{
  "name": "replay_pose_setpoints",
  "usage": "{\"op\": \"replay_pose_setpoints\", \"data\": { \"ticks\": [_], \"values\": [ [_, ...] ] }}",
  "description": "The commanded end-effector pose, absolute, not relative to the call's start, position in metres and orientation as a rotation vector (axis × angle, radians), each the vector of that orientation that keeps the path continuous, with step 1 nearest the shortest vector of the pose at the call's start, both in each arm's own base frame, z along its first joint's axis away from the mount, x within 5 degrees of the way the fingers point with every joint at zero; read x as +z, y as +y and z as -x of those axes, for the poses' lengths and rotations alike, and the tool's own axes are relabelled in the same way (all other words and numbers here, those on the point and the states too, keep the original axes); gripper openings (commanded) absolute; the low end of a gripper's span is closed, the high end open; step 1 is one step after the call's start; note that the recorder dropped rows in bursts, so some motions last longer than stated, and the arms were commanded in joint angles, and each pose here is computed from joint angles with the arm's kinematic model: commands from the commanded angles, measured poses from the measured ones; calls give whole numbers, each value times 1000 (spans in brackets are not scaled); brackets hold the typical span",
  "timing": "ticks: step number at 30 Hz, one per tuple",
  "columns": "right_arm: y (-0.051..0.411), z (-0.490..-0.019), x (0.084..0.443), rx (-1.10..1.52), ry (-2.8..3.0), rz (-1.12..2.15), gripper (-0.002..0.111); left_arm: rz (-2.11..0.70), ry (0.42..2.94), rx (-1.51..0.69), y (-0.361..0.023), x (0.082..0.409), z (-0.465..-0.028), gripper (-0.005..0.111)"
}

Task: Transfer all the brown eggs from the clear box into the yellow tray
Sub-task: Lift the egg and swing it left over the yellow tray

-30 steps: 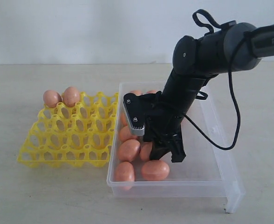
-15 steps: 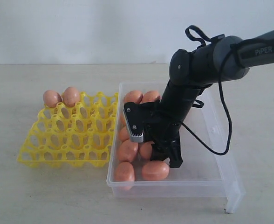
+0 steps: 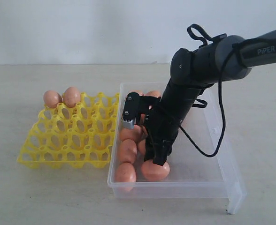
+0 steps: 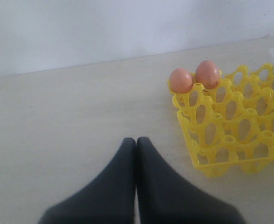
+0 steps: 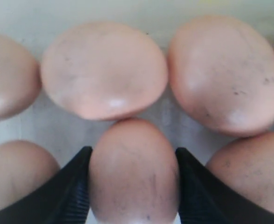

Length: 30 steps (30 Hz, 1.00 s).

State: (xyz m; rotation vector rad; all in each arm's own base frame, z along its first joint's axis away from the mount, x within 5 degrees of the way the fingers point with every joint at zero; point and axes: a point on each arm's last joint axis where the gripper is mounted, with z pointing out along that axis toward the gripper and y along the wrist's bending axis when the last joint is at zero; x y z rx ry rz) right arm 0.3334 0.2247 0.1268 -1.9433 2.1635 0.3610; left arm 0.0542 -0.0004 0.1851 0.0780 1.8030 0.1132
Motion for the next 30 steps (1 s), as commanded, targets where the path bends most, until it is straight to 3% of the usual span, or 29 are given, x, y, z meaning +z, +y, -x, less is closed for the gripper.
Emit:
{"op": "replay_pose_setpoints", "data": {
  "ticks": [1,21,30],
  "values": [
    [223,-330,136,366,2287,1832,0,-61,1791,107,0,185,-54,-4],
    [216,-307,259,529,2359,1184,0,-61,1791,107,0,185,-54,-4],
    [215,-305,240,595,2302,945,0,-61,1791,107,0,185,-54,-4]
  ]
}}
